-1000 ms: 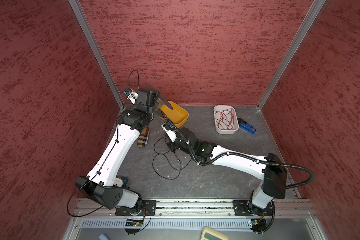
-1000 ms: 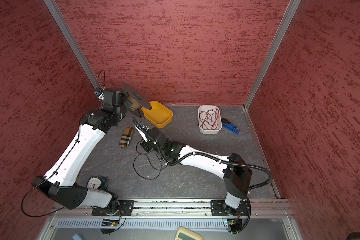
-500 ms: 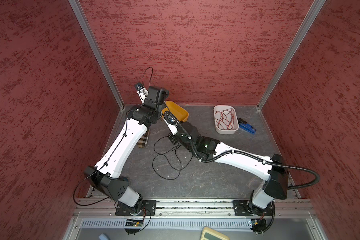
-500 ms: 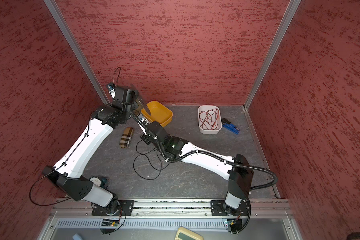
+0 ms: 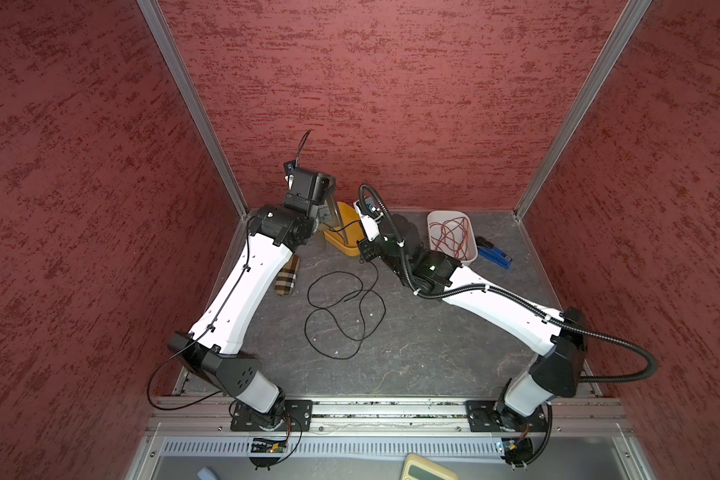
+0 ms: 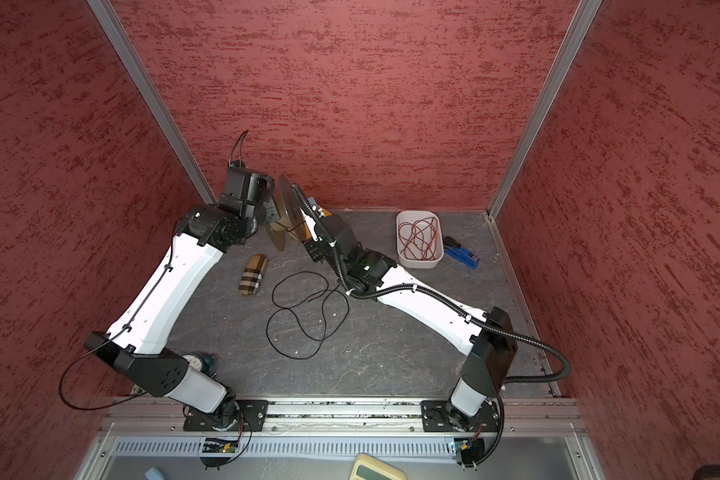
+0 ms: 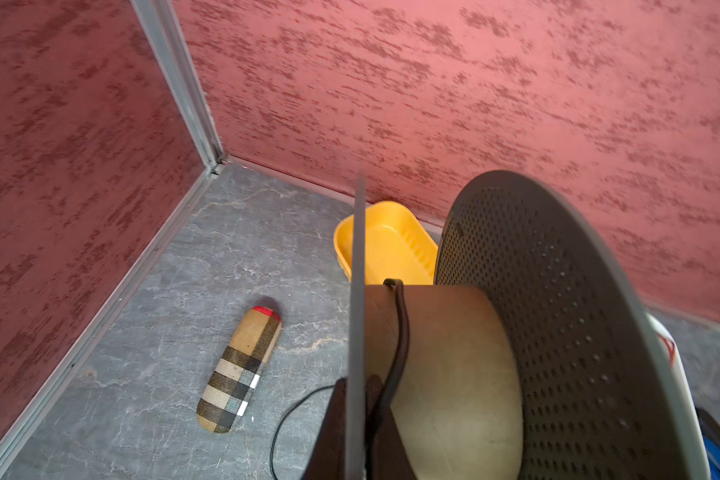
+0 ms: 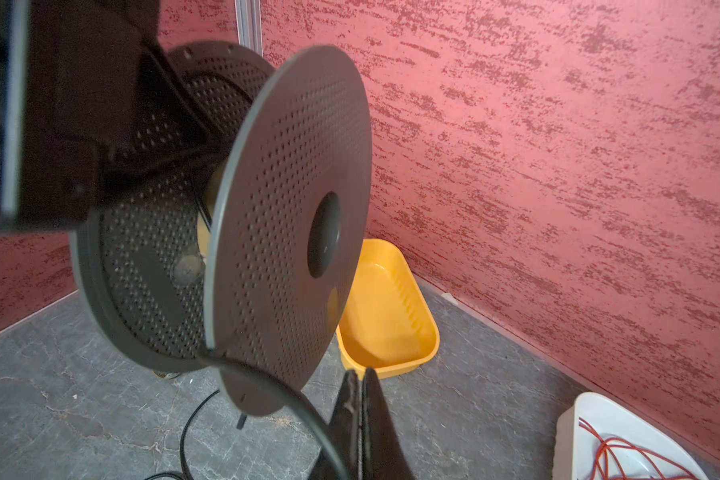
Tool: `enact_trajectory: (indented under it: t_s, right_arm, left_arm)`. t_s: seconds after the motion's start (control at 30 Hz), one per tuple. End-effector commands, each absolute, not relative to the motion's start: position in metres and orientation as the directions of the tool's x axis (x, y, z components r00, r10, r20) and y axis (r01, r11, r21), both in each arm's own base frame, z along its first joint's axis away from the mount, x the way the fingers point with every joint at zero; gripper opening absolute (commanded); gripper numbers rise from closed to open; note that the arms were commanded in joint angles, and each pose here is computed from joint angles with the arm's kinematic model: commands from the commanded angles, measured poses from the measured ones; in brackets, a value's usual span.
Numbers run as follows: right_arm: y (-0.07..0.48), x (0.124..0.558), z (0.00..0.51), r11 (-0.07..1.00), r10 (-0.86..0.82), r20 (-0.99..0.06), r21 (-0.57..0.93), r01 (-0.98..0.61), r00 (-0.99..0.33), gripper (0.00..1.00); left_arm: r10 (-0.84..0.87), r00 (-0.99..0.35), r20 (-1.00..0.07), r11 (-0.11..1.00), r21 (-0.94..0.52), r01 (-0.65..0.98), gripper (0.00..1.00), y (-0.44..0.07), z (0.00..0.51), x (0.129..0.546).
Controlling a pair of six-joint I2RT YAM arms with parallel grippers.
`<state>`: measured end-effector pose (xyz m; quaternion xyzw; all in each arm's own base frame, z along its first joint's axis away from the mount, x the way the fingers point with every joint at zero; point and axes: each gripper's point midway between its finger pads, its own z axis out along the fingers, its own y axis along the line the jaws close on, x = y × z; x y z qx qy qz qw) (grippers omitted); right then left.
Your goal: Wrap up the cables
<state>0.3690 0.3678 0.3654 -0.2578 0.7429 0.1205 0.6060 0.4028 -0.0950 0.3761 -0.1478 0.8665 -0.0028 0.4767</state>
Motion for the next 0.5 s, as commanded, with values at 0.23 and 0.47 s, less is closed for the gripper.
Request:
enact_trajectory:
  t_s: [0.23, 0.47]
  right_arm:
    - [0.353, 0.379, 0.41, 0.811, -0.179, -0.979, -0.089, -0.578, -0.101, 0.02]
    - [0.346, 0.389, 0.422, 0.807, -0.132, -0.987, -0.054, -0.588, -0.09, 0.02]
  left_arm:
    - [-0.097, -0.62, -0.779, 0.994, -0.04, -0.105, 0.0, -0.12, 0.368, 0.402]
    - [-0.004, -0.664, -0.748, 1.0, -0.003, -0.002, 0.0, -0.139, 0.364, 0.4]
